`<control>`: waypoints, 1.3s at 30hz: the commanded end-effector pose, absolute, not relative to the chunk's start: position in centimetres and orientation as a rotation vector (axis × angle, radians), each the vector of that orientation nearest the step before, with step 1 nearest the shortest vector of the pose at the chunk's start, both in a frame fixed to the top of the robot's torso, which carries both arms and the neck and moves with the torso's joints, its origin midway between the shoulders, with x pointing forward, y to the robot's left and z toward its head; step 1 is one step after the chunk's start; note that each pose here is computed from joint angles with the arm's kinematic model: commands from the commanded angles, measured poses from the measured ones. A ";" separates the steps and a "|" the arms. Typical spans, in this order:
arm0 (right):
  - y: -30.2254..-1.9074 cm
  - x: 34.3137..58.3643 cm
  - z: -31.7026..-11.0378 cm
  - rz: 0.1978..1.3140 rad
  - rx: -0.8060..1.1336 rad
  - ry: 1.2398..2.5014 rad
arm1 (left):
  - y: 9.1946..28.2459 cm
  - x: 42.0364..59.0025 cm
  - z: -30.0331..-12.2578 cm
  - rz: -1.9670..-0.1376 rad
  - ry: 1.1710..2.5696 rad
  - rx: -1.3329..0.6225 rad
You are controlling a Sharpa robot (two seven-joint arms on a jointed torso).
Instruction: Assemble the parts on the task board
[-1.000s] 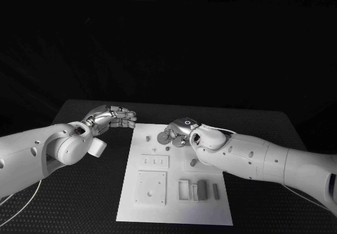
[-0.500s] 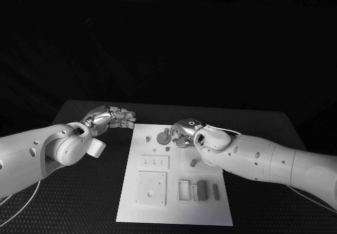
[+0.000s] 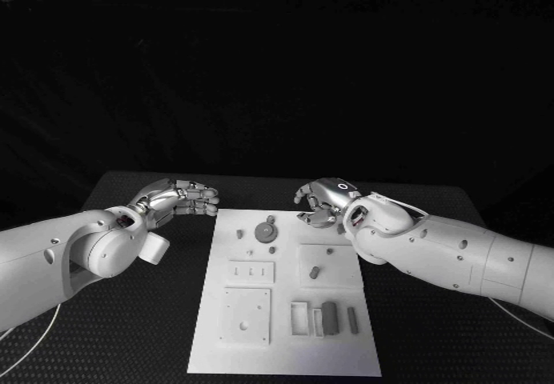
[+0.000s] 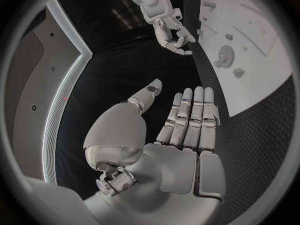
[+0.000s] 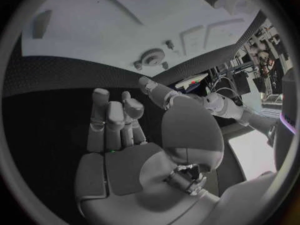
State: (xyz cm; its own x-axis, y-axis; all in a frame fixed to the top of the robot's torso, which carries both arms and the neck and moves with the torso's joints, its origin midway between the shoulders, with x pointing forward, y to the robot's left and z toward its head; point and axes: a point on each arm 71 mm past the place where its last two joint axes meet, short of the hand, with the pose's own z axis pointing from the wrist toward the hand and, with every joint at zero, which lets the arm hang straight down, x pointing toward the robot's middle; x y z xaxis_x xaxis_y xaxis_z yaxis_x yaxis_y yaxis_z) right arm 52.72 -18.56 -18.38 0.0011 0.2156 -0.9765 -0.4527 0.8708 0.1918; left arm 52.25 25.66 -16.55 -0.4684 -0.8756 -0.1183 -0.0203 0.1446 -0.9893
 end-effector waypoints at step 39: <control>-30.9 54.9 -23.4 0.566 -0.115 1.693 | 25.5 52.5 -17.7 -1.448 1.624 -0.906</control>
